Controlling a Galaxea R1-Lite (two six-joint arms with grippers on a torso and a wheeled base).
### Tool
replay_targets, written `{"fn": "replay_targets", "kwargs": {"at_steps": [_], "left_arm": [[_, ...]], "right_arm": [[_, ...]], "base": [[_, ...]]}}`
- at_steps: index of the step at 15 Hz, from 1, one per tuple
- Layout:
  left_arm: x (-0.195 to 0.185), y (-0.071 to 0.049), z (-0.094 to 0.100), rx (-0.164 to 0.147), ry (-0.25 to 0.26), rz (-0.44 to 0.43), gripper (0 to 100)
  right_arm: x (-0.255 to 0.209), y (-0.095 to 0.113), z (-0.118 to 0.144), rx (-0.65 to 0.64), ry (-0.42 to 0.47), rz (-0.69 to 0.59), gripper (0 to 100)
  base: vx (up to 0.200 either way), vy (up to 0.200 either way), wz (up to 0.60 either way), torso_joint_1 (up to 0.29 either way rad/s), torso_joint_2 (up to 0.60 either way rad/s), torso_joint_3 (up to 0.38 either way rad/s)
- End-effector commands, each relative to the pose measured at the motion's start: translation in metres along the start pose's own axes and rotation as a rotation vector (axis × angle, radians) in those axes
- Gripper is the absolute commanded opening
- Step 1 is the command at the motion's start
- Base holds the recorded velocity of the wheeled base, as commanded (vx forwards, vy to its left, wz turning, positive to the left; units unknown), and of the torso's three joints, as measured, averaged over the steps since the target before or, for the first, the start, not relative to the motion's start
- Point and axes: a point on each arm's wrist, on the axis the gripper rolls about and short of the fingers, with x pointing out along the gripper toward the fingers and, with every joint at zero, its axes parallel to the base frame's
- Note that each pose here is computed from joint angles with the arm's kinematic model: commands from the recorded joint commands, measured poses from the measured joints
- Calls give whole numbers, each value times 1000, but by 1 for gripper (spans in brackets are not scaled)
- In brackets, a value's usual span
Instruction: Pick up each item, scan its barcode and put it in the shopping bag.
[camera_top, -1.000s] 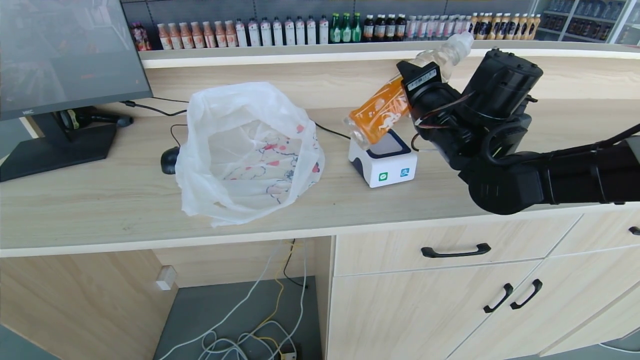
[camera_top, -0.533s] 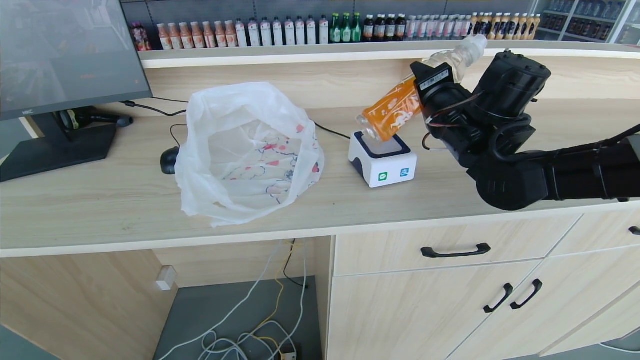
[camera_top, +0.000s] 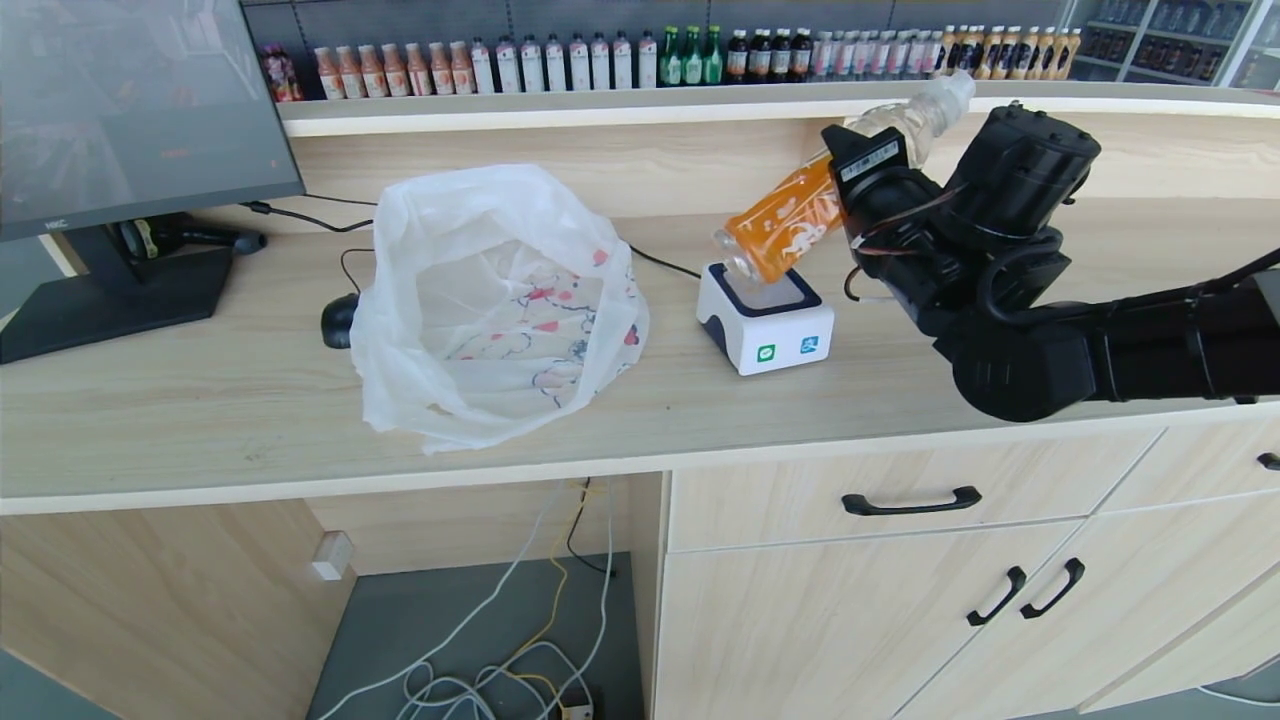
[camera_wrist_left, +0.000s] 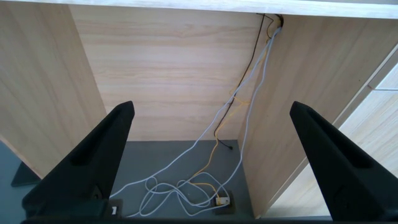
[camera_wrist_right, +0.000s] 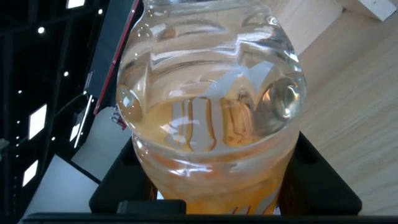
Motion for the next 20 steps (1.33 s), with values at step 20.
{"fn": "replay_targets", "kwargs": {"at_steps": [20], "left_arm": [[0,0,0,0,-1,0,100]], "right_arm": [[-37,84,30,-333,-83,219,0]], "base": [[0,0,0,0,0,0]]}}
